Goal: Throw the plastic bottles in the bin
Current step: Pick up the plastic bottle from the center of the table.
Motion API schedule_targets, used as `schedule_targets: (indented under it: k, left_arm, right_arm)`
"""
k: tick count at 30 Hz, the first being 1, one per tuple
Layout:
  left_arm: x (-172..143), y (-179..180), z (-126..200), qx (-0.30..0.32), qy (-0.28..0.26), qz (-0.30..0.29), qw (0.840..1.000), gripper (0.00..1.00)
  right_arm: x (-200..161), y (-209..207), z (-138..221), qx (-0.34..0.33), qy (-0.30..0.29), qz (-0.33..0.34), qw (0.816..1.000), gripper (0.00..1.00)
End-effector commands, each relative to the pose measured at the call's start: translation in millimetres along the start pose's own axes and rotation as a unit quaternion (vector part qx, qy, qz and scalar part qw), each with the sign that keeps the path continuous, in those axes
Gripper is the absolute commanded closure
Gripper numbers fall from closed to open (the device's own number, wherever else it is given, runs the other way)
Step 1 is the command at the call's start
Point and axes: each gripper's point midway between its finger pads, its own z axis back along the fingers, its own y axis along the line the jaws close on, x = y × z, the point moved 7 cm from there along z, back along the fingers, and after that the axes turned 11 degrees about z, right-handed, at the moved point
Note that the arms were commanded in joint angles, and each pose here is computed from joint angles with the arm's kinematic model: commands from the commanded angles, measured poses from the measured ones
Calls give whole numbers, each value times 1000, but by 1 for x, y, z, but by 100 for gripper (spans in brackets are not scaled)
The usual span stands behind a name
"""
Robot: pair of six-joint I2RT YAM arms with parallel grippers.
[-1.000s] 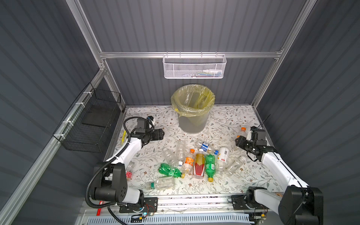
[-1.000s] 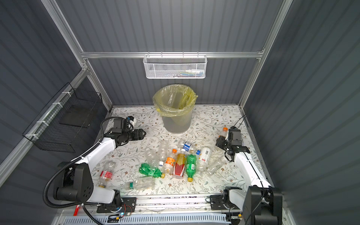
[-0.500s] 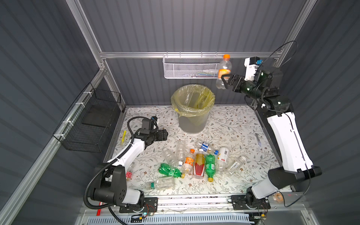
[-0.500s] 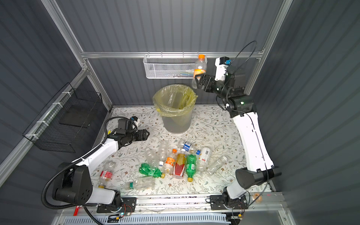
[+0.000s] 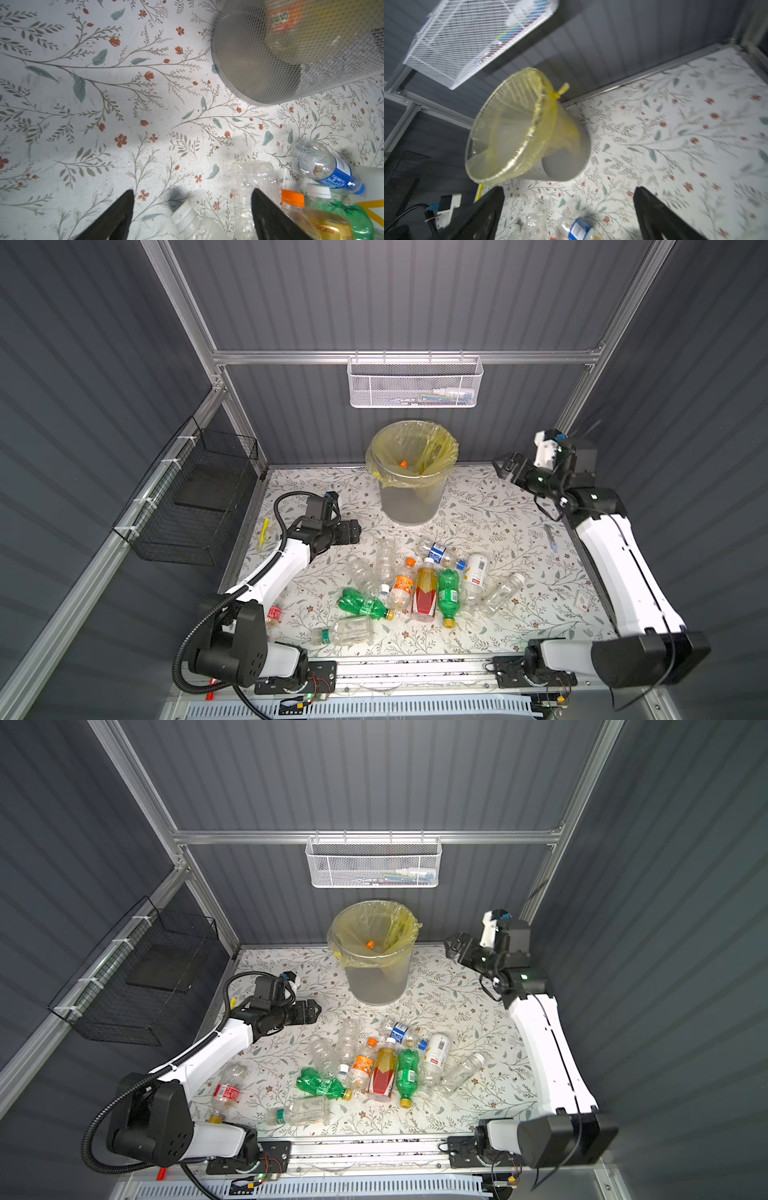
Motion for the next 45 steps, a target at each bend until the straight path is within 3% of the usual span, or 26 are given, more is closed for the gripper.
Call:
schedule_targets:
  k: [1,5,8,13,18,24,33,45]
  left_arm:
    - [-12,-6,4,11,28,5,1000,10]
    - [-34,-9,16,30,57,9,998,8]
    - [-45,-5,30,44,72,59,995,8]
    - [-69,2,38,54,103,176,977,8]
    - [-86,1,31,59,142,258,954,9]
    - [-95,-6,8,67,175,294,937,8]
    - [-93,-7,-36,73,198,301,930,12]
    - [-82,-9,-58,62,186,294,935,43]
  right_arm:
    - [-46,-37,-4,-61,34,-45,997,1]
    - [-105,-64,-3,-108,88,-50,989,1]
    - [-124,-72,-8,-118,113,-53,985,1]
    - [-131,-77,-21,-121,134,-58,982,2]
    - [-130,-81,-33,-127,140,-80,979,3]
    - [-131,-84,-40,-133,147,-94,976,4]
    - [-139,-87,-42,-135,141,-116,974,5]
    - [-146,-89,-46,-136,150,-125,971,7]
